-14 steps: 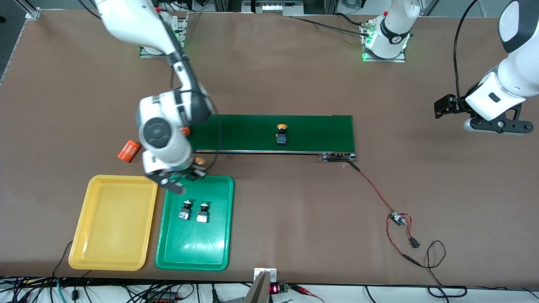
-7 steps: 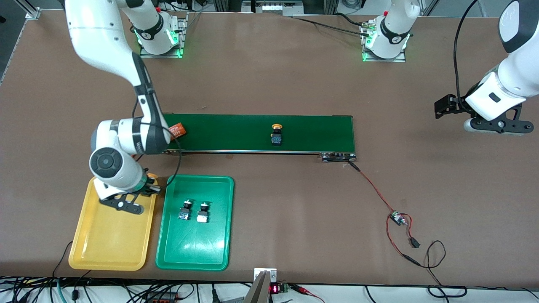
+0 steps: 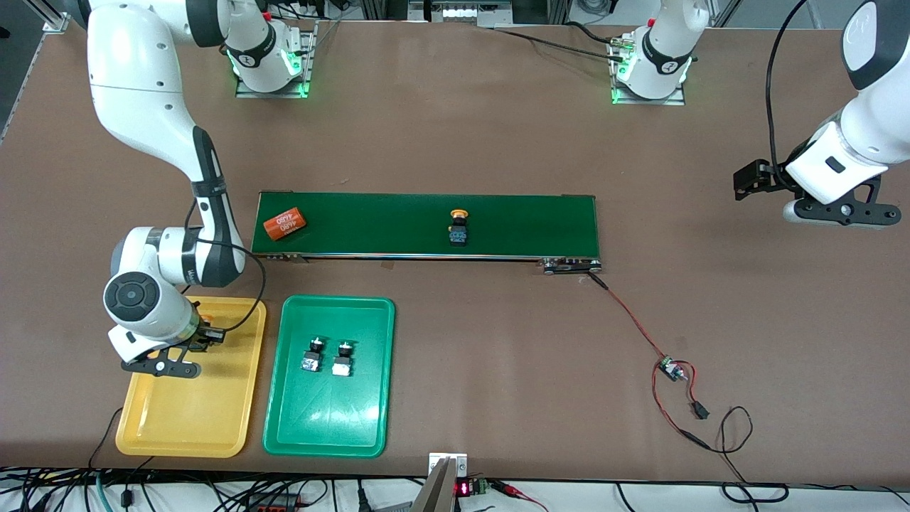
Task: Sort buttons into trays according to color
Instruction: 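Carry the orange-cap button over the yellow tray with the right gripper, then lower the button into the yellow tray and open the right gripper, then return the right gripper to the belt and grasp the second orange-cap button, then carry the orange-cap button over the yellow tray with the right gripper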
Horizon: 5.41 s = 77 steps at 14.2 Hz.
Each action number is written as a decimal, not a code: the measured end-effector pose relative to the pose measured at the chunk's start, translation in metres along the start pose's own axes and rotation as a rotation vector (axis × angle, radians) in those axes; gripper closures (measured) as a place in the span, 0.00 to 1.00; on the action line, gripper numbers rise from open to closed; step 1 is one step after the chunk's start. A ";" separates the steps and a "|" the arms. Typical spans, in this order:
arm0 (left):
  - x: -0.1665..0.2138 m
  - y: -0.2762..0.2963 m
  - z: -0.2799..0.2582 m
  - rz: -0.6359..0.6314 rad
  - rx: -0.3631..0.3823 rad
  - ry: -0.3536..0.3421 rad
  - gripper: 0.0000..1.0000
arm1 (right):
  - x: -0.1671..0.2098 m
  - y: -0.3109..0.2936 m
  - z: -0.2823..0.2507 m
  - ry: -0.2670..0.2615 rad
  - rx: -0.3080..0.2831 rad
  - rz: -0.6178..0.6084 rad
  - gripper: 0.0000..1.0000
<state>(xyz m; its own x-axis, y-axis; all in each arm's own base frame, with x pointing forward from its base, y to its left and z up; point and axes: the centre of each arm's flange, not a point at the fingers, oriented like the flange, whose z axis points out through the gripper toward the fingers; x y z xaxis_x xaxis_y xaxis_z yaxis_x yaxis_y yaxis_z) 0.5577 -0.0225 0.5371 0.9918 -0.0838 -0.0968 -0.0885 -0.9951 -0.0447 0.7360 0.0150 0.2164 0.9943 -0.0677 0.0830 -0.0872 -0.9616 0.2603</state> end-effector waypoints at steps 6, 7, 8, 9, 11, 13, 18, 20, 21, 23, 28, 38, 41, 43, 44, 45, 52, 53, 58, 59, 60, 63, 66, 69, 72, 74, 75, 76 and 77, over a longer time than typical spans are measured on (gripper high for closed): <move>0.001 0.000 -0.001 0.000 0.000 0.003 0.00 | 0.001 0.045 0.026 -0.025 -0.009 -0.039 0.59; 0.001 0.000 -0.002 0.000 0.000 0.004 0.00 | 0.001 0.047 0.026 -0.025 -0.002 -0.032 0.58; 0.001 0.000 -0.001 0.000 0.000 0.004 0.00 | 0.001 0.045 0.026 -0.025 0.021 -0.014 0.52; 0.001 0.000 -0.001 0.000 0.000 0.004 0.00 | 0.003 0.042 0.023 -0.022 0.055 0.010 0.44; 0.001 0.000 -0.001 0.000 0.000 0.004 0.00 | 0.008 0.036 0.010 -0.004 0.093 0.031 0.24; 0.002 0.000 -0.001 0.000 0.000 0.004 0.00 | 0.012 0.029 -0.016 -0.008 0.114 0.027 0.04; 0.002 0.000 -0.001 0.000 0.000 0.003 0.00 | -0.004 -0.013 -0.140 -0.080 0.196 -0.039 0.00; 0.002 0.000 -0.001 0.000 0.000 0.003 0.00 | -0.025 -0.048 -0.178 -0.138 0.212 -0.084 0.00; 0.002 0.000 -0.001 0.000 0.000 0.003 0.00 | -0.036 -0.070 -0.192 -0.159 0.214 -0.090 0.00; 0.002 0.000 -0.001 0.000 0.000 0.003 0.00 | -0.058 -0.118 -0.214 -0.176 0.211 -0.080 0.00; 0.002 0.000 -0.001 0.000 0.000 0.003 0.00 | -0.113 -0.211 -0.221 -0.240 0.227 -0.090 0.00; 0.002 0.002 -0.001 0.003 0.000 0.003 0.00 | -0.197 -0.315 -0.221 -0.265 0.194 -0.128 0.00; 0.002 0.004 -0.001 0.008 0.001 0.004 0.00 | -0.211 -0.327 -0.205 -0.247 0.195 -0.142 0.00; 0.002 0.005 -0.001 0.009 0.001 0.004 0.00 | -0.217 -0.331 -0.197 -0.249 0.189 -0.147 0.00; 0.002 0.005 -0.001 0.008 0.001 0.004 0.00 | -0.218 -0.332 -0.192 -0.255 0.182 -0.147 0.00; 0.002 0.005 -0.001 0.008 0.001 0.004 0.00 | -0.219 -0.332 -0.186 -0.260 0.175 -0.147 0.00; 0.002 0.004 -0.002 0.008 0.001 0.004 0.00 | -0.218 -0.335 -0.146 -0.283 0.133 -0.138 0.00; 0.002 0.004 -0.002 0.008 0.001 0.005 0.00 | -0.218 -0.335 -0.142 -0.286 0.129 -0.136 0.04; 0.002 0.004 -0.002 0.008 0.001 0.004 0.00 | -0.218 -0.335 -0.137 -0.293 0.115 -0.072 0.49; 0.002 0.004 -0.002 0.008 0.001 -0.002 0.00 | -0.218 -0.335 -0.138 -0.293 0.114 -0.064 0.58; 0.001 0.004 -0.001 0.008 0.001 -0.008 0.00 | -0.216 -0.333 -0.140 -0.290 0.116 -0.057 0.58; -0.001 0.004 0.000 0.008 0.000 -0.023 0.00 | -0.198 -0.320 -0.147 -0.265 0.123 0.003 0.58; -0.001 0.004 0.002 0.007 0.000 -0.030 0.00 | -0.147 -0.280 -0.176 -0.189 0.147 0.100 0.58; 0.000 0.004 0.001 0.007 0.000 -0.027 0.00 | -0.086 -0.201 -0.183 -0.138 0.155 0.189 0.58; 0.002 0.012 -0.013 0.021 0.002 0.002 0.00 | -0.045 -0.137 -0.158 -0.115 0.135 0.183 0.58; 0.003 0.013 -0.026 0.022 0.003 0.025 0.00 | -0.030 -0.117 -0.136 -0.077 0.106 0.149 0.58; 0.002 0.011 -0.029 0.020 0.003 0.026 0.00 | -0.025 -0.108 -0.124 -0.070 0.095 0.135 0.58; 0.002 0.009 -0.030 0.016 0.003 0.025 0.00 | -0.019 -0.097 -0.113 -0.057 0.091 0.112 0.58; 0.002 0.008 -0.030 0.014 0.002 0.023 0.00 | -0.013 -0.086 -0.100 -0.040 0.086 0.079 0.58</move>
<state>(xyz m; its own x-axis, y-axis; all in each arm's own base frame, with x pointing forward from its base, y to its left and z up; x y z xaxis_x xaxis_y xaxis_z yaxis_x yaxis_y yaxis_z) 0.5619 -0.0324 0.5662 0.9922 -0.0993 -0.0747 -0.1029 -0.9936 -0.0458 0.7245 0.1251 0.2887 0.9863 -0.1531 0.0611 -0.1614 -0.9719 0.1711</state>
